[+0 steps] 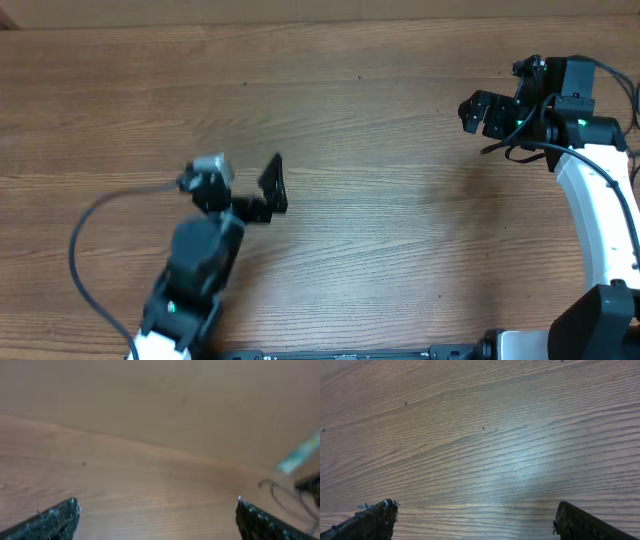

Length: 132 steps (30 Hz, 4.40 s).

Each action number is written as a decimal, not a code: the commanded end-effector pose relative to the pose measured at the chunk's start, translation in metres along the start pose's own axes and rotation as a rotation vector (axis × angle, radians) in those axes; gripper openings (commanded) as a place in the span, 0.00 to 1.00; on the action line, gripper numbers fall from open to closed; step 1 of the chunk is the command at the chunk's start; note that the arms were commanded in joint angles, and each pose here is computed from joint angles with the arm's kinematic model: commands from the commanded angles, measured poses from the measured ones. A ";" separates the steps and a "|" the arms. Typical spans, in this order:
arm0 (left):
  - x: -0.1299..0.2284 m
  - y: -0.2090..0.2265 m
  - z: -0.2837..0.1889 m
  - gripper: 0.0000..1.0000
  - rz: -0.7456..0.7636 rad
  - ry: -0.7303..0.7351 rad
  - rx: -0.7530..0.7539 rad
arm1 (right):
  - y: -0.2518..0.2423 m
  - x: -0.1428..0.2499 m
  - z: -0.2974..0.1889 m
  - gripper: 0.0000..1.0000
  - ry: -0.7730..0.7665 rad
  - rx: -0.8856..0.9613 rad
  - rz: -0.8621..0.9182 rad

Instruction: Untangle cables

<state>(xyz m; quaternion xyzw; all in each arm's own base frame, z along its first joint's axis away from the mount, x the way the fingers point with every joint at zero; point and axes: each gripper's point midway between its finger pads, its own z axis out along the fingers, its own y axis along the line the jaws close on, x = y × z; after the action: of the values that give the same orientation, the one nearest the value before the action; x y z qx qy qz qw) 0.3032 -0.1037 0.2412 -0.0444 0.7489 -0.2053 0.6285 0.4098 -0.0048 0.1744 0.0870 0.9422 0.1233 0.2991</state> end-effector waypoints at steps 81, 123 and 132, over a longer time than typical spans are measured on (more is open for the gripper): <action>0.077 0.060 -0.062 1.00 0.395 -0.051 0.000 | 0.003 -0.002 -0.012 1.00 -0.028 0.005 -0.006; 0.077 0.060 -0.062 0.99 0.395 -0.050 0.000 | -0.017 0.158 -0.048 1.00 -0.695 -0.072 -0.166; 0.077 0.060 -0.062 0.99 0.395 -0.050 0.000 | -0.009 0.144 -0.073 1.00 -0.819 -0.089 -0.194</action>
<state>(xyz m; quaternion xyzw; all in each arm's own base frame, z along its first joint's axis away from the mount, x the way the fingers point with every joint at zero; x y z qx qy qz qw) 0.2393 -0.0585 0.1560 0.0910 0.7294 -0.0823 0.6730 0.2520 0.0090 0.1395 0.0289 0.7629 0.0953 0.6388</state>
